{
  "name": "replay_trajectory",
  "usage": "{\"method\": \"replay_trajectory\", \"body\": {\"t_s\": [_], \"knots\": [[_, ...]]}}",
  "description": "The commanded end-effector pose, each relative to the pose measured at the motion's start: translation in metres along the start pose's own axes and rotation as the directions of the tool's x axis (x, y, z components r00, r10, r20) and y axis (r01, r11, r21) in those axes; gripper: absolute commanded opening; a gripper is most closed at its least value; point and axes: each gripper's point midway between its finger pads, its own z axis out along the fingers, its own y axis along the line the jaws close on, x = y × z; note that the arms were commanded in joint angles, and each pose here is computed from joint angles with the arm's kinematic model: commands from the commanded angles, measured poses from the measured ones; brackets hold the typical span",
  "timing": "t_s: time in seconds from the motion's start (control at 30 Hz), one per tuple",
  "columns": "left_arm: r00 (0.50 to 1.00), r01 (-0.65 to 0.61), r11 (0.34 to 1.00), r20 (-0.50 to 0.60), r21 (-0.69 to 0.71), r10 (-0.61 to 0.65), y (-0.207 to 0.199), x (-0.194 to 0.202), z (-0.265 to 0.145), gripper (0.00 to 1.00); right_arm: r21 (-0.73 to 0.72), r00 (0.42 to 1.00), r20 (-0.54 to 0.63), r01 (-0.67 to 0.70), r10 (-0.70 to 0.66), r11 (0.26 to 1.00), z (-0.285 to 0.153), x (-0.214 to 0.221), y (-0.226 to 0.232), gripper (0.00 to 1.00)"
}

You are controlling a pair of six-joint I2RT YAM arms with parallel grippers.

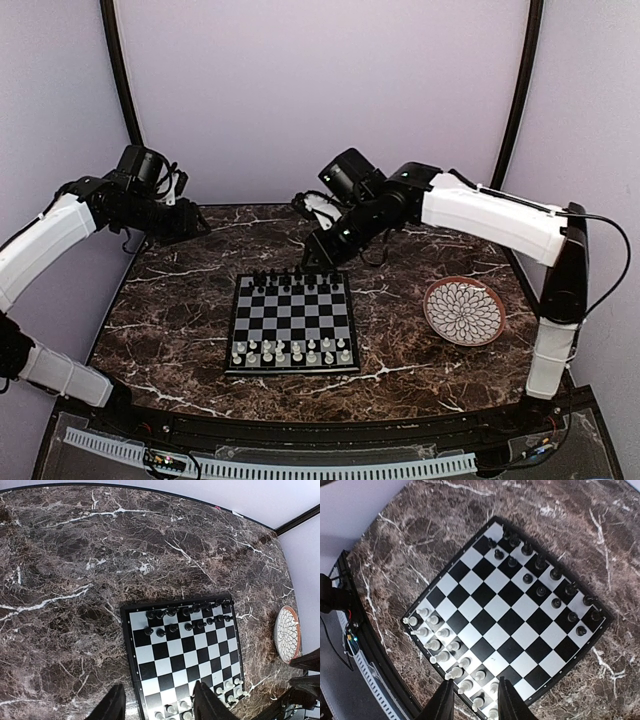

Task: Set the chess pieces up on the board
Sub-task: Reset both arms

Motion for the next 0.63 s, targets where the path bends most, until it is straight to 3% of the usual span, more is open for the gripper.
{"method": "replay_trajectory", "body": {"t_s": [0.0,0.1,0.13,0.23,0.3,0.33,0.4,0.47,0.6], "knots": [[0.998,-0.054,0.998,0.028,-0.023,0.054,-0.002,-0.016,-0.008,0.49,0.091,0.983,0.182,-0.015,-0.002,0.996,-0.046,-0.018,-0.025,0.31],[0.997,-0.067,0.997,0.047,-0.034,0.068,-0.005,-0.029,-0.011,0.48,0.152,0.939,0.335,-0.134,0.076,0.979,-0.094,-0.020,-0.065,0.31],[0.997,-0.067,0.997,0.043,-0.040,0.069,-0.005,-0.031,-0.010,0.48,0.192,0.910,0.400,-0.198,0.108,0.961,-0.113,-0.020,-0.086,0.38],[0.994,-0.060,0.997,0.084,-0.049,0.064,-0.007,-0.042,-0.022,0.48,0.254,0.790,0.597,-0.353,0.142,0.900,-0.181,-0.015,-0.134,0.96],[0.992,-0.048,0.998,0.113,-0.048,0.053,-0.006,-0.042,-0.028,0.56,0.301,0.693,0.710,-0.461,0.127,0.835,-0.221,-0.005,-0.156,0.98],[0.991,-0.044,0.997,0.122,-0.056,0.051,-0.004,-0.042,-0.028,0.83,0.329,0.634,0.765,-0.537,0.114,0.777,-0.244,0.006,-0.167,0.99],[0.990,-0.044,0.997,0.130,-0.069,0.053,0.001,-0.037,-0.028,0.97,0.372,0.571,0.816,-0.637,0.089,0.675,-0.270,0.024,-0.184,0.99],[0.992,-0.049,0.994,0.116,-0.094,0.060,0.008,-0.031,-0.023,0.98,0.413,0.573,0.817,-0.658,0.062,0.630,-0.281,0.038,-0.190,0.99],[0.994,-0.056,0.992,0.088,-0.112,0.066,0.013,-0.026,-0.014,0.99,0.488,0.657,0.748,-0.638,0.090,0.596,-0.266,0.050,-0.199,0.99]]}}
